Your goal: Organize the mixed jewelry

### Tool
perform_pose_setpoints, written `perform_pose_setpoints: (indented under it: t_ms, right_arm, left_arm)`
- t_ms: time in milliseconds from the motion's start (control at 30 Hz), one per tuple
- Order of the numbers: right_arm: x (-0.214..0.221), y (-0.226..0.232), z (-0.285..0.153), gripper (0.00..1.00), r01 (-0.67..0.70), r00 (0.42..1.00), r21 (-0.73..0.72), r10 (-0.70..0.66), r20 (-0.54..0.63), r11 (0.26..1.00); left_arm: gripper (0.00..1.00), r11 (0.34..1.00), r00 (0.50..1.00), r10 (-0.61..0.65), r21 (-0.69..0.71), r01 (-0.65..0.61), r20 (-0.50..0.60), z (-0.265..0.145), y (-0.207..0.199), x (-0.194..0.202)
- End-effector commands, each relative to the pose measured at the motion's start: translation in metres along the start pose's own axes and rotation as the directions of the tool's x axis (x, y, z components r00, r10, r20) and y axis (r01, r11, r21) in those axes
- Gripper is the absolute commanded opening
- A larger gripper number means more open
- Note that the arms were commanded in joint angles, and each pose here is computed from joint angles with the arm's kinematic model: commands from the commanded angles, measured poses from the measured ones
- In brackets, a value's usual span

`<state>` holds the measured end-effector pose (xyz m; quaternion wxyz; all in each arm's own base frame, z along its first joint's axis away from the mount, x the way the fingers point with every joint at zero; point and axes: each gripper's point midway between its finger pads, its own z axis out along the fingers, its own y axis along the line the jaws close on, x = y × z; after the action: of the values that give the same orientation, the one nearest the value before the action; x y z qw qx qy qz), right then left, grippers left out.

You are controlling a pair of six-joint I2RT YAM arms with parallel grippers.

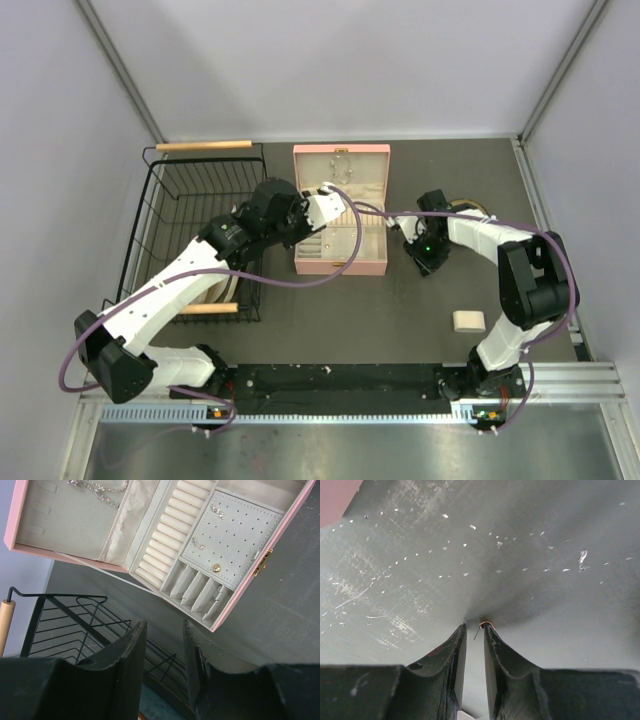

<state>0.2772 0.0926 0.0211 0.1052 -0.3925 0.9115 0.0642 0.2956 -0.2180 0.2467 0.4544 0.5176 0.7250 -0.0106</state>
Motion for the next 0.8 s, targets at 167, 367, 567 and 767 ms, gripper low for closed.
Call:
perform_pose_setpoints:
  t_ms: [167, 367, 567, 767]
  right_arm:
    - [-0.017, -0.008, -0.001, 0.18, 0.024, 0.999, 0.031, -0.025, 0.037, 0.999]
    - [-0.021, -0.010, -0.004, 0.06, 0.025, 0.999, 0.044, -0.027, 0.047, 0.999]
    - [-0.026, -0.012, -0.017, 0.00, 0.030, 0.997, 0.061, -0.034, 0.074, 0.998]
    - [-0.035, 0.002, -0.042, 0.00, 0.030, 0.992, 0.005, -0.031, 0.120, 1.000]
  left_arm:
    - [0.40, 0.999, 0.998, -0.021, -0.037, 0.023, 0.063, -0.010, 0.009, -0.011]
    - [0.40, 0.999, 0.998, -0.020, -0.038, 0.023, 0.066, -0.011, 0.010, -0.011]
    - [0.40, 0.999, 0.997, -0.026, -0.034, 0.029, 0.070, -0.012, 0.009, -0.012]
    - [0.40, 0.999, 0.995, -0.043, -0.017, 0.045, 0.094, -0.011, 0.006, -0.017]
